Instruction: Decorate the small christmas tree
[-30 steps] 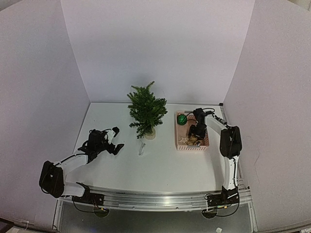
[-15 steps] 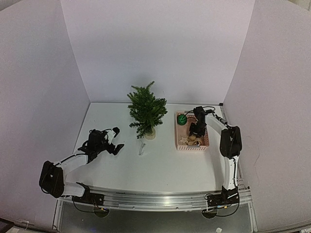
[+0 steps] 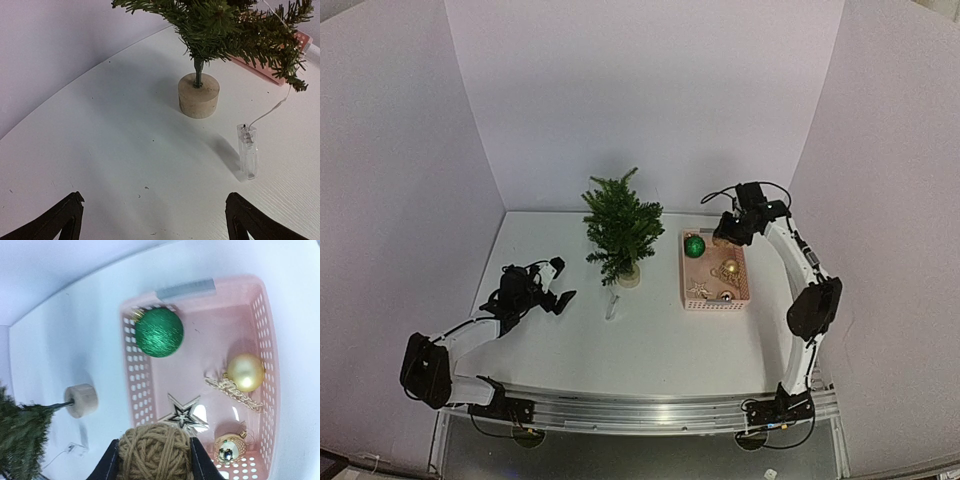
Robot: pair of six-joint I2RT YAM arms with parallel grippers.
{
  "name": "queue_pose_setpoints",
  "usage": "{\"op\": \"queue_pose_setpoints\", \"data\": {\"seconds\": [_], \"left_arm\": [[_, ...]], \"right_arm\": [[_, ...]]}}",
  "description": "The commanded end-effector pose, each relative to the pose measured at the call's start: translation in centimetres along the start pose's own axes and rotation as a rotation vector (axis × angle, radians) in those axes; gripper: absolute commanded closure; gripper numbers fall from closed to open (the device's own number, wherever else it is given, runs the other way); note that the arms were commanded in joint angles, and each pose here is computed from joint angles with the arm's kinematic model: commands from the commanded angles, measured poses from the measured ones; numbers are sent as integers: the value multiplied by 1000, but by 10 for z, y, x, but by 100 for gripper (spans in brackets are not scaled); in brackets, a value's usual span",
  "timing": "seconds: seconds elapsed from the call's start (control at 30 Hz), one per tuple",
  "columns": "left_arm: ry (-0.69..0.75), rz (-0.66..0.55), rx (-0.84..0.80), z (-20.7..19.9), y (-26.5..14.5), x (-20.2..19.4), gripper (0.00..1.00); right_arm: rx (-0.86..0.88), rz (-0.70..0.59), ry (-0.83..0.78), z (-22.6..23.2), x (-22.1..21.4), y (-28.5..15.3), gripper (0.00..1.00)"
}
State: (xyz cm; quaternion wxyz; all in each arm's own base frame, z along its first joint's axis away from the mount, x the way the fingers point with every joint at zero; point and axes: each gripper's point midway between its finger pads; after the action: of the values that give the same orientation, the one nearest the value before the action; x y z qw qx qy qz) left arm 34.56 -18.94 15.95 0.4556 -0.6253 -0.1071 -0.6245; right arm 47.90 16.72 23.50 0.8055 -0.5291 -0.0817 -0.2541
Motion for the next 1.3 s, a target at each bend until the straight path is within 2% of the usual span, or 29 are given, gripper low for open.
{"op": "queue_pose_setpoints", "data": {"seconds": [0.0, 0.27, 0.43, 0.63, 0.77, 0.8, 0.9, 1.27], "left_arm": [[-11, -97, 31, 7, -7, 20, 1], [-29, -92, 31, 7, -5, 17, 1], [-29, -88, 27, 6, -3, 16, 1], [-23, -91, 29, 6, -4, 17, 1], [-24, -88, 20, 4, -5, 15, 0], [-24, -88, 18, 4, -5, 15, 1], [-20, -90, 18, 4, -6, 16, 1], [-12, -81, -2, 0, -6, 15, 1]], "right_arm": [[219, -92, -130, 73, 0, -74, 82], [582, -175, -321, 187, -25, -144, 83], [697, -258, -354, 225, -25, -163, 84], [749, -338, -379, 246, -30, -165, 84], [886, -483, -383, 254, -32, -174, 86], [925, -564, -386, 255, -27, -184, 87], [932, -664, -392, 246, -26, -185, 88], [946, -710, -399, 241, -27, -185, 88]]}}
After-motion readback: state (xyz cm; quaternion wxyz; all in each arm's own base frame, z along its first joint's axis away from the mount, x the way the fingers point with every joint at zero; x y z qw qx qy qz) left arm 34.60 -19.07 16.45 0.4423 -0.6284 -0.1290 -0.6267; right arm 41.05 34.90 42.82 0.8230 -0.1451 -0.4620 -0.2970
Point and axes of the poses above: each gripper's point midway between its finger pads, its own y axis out along the fingers, its own z axis along the line the jaws close on, x = y × z, and after that the axes turned 3 degrees about y, right-handed
